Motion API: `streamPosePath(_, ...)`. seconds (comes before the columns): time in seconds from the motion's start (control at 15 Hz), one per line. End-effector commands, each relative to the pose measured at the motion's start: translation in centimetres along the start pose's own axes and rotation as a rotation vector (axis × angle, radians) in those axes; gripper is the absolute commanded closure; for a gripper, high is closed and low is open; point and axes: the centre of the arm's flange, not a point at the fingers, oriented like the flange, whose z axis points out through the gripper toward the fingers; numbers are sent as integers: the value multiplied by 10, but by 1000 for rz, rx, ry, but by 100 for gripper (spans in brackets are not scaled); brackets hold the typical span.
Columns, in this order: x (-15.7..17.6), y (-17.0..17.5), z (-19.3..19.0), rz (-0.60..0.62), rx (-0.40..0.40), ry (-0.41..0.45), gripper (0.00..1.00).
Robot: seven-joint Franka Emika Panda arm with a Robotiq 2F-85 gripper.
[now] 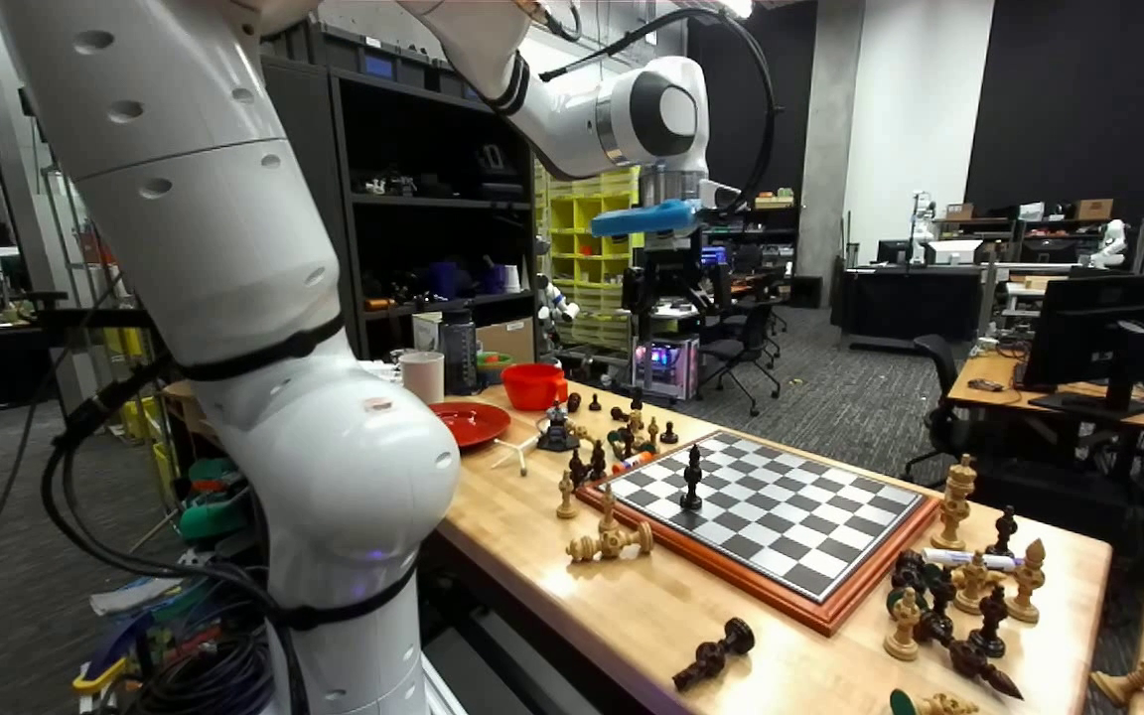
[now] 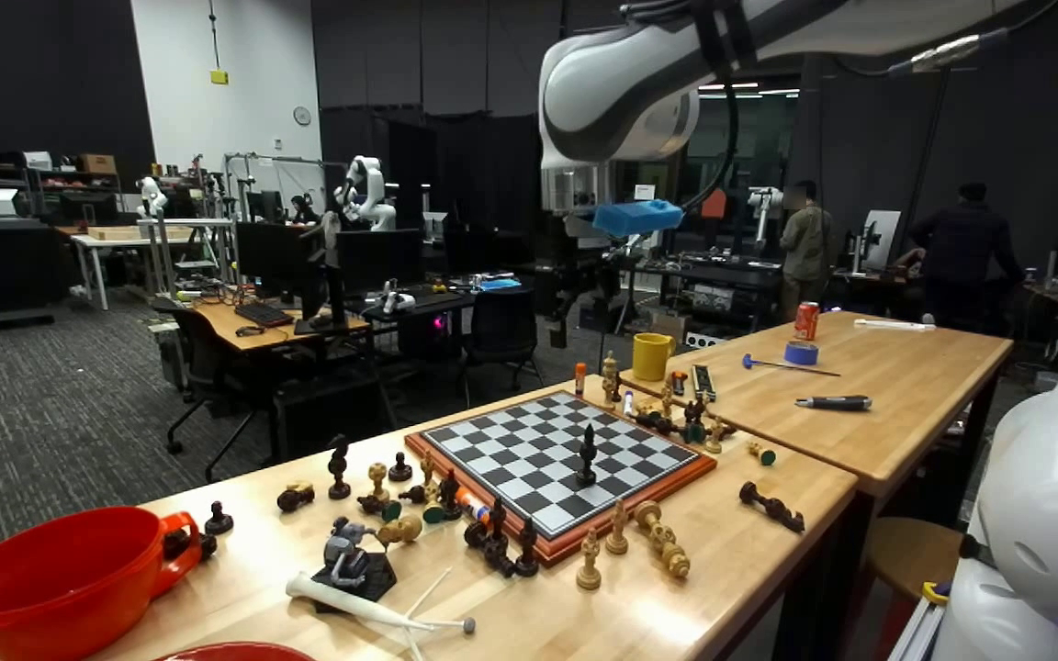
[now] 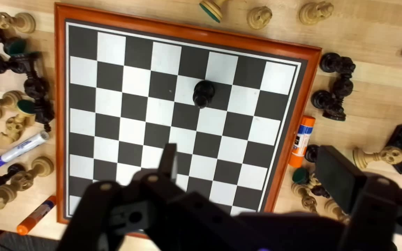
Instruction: Lift the king and put it on 7d
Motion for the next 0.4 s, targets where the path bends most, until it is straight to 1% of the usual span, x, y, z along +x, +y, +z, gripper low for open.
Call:
streamPosePath(0.0,-25,-16,-40,50,-17,21,0)
streamPosePath(0.13,-29,-20,-50,63,-18,28,0)
streamPosePath(0.2,-19,-13,-36,40,-16,26,0)
streamPosePath(0.33,-24,-16,-44,48,-20,32,0)
